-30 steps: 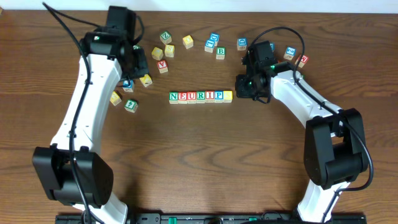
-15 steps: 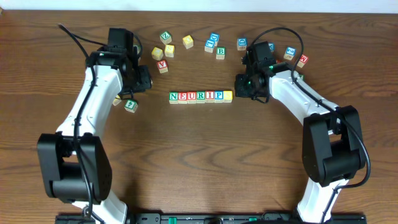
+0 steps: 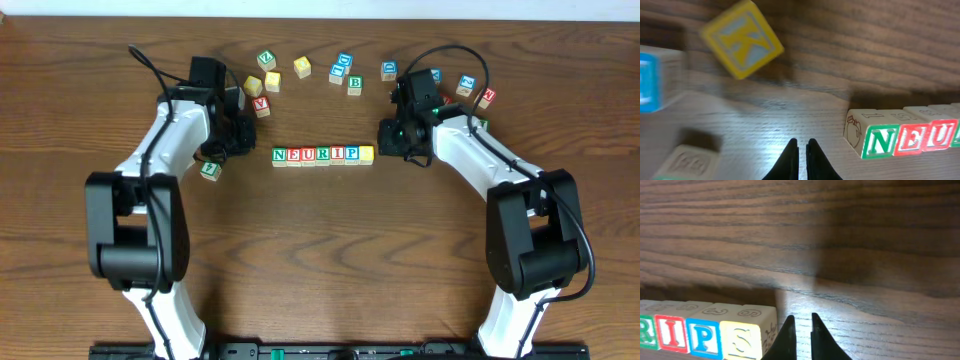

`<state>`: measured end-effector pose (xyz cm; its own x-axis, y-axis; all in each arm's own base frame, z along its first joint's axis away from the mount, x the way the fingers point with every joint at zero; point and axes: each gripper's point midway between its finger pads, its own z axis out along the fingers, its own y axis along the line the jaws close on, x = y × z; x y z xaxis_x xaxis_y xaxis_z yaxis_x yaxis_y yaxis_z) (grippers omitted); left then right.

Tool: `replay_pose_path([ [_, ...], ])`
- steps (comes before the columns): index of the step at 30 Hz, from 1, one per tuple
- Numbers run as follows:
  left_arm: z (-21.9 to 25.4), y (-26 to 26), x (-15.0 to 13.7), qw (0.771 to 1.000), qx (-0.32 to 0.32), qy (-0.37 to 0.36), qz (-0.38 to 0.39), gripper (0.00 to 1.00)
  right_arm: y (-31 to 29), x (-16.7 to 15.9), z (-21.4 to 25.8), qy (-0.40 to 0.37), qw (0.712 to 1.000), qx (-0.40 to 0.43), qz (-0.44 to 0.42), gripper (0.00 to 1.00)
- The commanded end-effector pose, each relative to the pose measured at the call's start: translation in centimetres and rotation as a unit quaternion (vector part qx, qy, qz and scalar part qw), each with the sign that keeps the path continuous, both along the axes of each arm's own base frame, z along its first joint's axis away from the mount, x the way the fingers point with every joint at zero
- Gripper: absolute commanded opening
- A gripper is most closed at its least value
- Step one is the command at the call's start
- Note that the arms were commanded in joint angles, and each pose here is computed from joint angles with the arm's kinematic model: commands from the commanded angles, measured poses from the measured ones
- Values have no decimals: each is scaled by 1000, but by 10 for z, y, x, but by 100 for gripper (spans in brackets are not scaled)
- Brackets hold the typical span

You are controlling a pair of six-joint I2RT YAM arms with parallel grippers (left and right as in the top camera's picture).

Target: Spell out NEURIPS

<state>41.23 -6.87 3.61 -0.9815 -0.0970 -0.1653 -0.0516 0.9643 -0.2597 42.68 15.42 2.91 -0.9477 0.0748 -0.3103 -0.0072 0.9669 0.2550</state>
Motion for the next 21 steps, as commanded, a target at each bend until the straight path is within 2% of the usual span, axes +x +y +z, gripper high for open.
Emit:
replay_pose_path([
  [1,-14,-12,-5,999,-18,14,-29,7,-5,-4,-9,10,1000,-4,-14,7],
  [14,-27,-26,-5,998,-27,12,-64,8,-5,-4,-10,11,1000,-4,-15,9],
  [21,-30,-48,-9,994,-63,19,-84,7,-5,-4,-10,12,1000,-4,-16,9],
])
